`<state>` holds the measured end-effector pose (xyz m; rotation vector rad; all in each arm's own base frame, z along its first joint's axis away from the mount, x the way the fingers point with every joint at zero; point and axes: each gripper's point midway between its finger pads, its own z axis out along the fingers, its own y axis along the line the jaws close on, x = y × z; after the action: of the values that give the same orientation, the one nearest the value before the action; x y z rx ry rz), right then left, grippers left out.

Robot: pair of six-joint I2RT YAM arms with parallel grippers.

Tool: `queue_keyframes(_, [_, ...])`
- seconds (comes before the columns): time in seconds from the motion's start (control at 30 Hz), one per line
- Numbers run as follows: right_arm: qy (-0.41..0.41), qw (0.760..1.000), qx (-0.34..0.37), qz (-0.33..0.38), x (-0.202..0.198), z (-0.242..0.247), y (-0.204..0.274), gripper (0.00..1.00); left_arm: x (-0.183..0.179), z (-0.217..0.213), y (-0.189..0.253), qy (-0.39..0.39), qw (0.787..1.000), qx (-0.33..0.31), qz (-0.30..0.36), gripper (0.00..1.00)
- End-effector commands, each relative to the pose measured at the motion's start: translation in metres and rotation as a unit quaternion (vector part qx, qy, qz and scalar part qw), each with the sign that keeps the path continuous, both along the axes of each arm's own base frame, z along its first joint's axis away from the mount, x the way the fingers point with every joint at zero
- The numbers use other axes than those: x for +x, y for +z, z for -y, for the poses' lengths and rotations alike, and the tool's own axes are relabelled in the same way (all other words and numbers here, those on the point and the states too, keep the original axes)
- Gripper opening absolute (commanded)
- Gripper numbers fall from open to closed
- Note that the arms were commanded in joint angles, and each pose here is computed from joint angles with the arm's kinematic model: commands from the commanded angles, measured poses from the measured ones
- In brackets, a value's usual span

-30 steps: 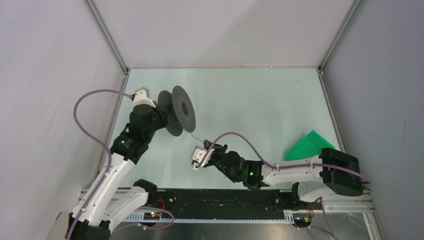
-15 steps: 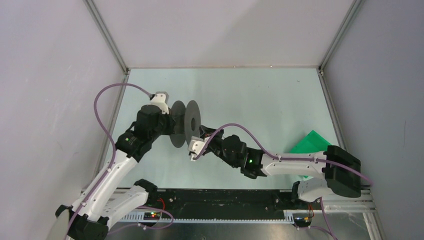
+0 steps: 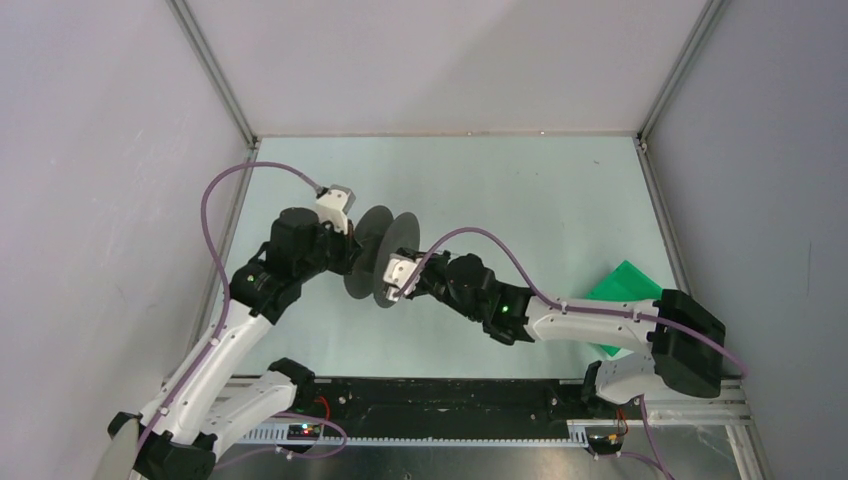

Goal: Wrap the cables

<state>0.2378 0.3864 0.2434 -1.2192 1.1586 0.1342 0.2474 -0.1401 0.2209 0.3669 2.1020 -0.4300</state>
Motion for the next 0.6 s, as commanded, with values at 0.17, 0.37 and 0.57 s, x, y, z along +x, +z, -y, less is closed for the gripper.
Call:
queue_keyframes(0.17, [-0.062, 0.993, 0.101, 0.005, 0.03, 0.043, 0.054, 0.07, -0.031, 0.014, 0.008, -0.1, 0.995, 0.008, -0.016, 0.0])
queue_keyframes(0.37, [-0.056, 0.993, 0.101, -0.014, 0.036, 0.054, 0.042, 0.0, -0.038, 0.015, 0.007, -0.123, 0.992, 0.012, -0.014, 0.0])
queue_keyframes(0.57, [-0.027, 0.995, 0.099, -0.003, 0.026, 0.054, 0.052, 0.0, -0.031, 0.007, -0.003, -0.121, 0.991, 0.058, -0.007, 0.0])
